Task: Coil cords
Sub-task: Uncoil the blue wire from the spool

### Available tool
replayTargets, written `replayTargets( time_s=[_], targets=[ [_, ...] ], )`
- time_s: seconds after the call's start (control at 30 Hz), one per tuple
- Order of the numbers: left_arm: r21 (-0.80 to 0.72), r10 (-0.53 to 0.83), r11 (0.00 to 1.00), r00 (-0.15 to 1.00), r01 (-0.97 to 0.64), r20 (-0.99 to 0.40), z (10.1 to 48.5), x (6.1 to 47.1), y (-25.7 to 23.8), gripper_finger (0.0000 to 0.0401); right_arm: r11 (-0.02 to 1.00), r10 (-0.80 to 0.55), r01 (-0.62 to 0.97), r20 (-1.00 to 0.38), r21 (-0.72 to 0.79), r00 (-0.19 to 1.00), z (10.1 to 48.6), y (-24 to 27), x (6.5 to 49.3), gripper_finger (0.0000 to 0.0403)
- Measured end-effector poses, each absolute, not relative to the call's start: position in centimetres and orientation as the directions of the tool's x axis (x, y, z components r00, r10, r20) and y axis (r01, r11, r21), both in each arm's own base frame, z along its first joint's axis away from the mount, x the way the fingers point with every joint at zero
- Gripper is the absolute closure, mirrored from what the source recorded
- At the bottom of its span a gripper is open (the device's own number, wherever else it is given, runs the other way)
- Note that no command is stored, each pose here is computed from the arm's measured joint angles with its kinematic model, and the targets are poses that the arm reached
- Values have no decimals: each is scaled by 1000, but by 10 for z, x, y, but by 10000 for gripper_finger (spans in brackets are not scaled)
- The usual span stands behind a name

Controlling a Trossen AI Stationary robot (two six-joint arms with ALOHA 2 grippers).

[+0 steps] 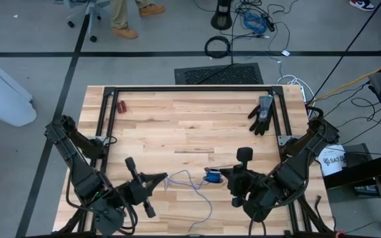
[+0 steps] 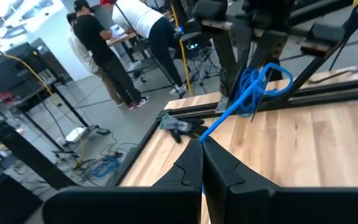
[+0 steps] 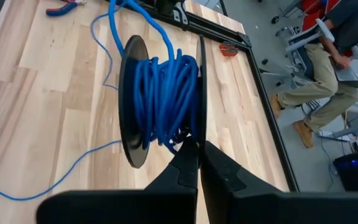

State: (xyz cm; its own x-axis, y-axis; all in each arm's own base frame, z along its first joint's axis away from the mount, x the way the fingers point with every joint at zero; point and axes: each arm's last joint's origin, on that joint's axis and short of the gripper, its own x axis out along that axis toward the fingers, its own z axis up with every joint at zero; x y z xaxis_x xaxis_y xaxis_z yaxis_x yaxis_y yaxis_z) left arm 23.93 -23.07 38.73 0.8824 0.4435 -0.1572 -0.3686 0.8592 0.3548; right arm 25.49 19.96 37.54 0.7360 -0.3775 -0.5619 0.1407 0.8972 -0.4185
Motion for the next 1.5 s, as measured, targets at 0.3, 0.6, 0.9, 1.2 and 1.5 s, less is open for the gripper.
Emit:
replayTargets(
  time_s=[0.3, 0.6, 0.9, 1.2, 1.5],
  targets=[
    [223, 343, 925, 929, -308, -136, 398, 250, -238, 399, 890, -408, 181, -554, -419, 726, 376, 191, 261, 402],
    [247, 157, 959, 986, -138, -61, 397, 270, -262, 399, 889, -413, 189, -554, -417, 723, 376, 189, 263, 402],
    [328, 243, 918, 970, -221, -27, 400, 265, -266, 399, 892, -406, 181, -559, -414, 723, 376, 190, 262, 403],
    [369, 360, 857, 930, -361, 72, 427, 249, -267, 399, 894, -404, 181, -562, -410, 722, 375, 190, 262, 403],
    [422, 417, 813, 907, -400, 57, 426, 246, -267, 399, 903, -385, 163, -580, -398, 718, 375, 191, 262, 403]
  ],
)
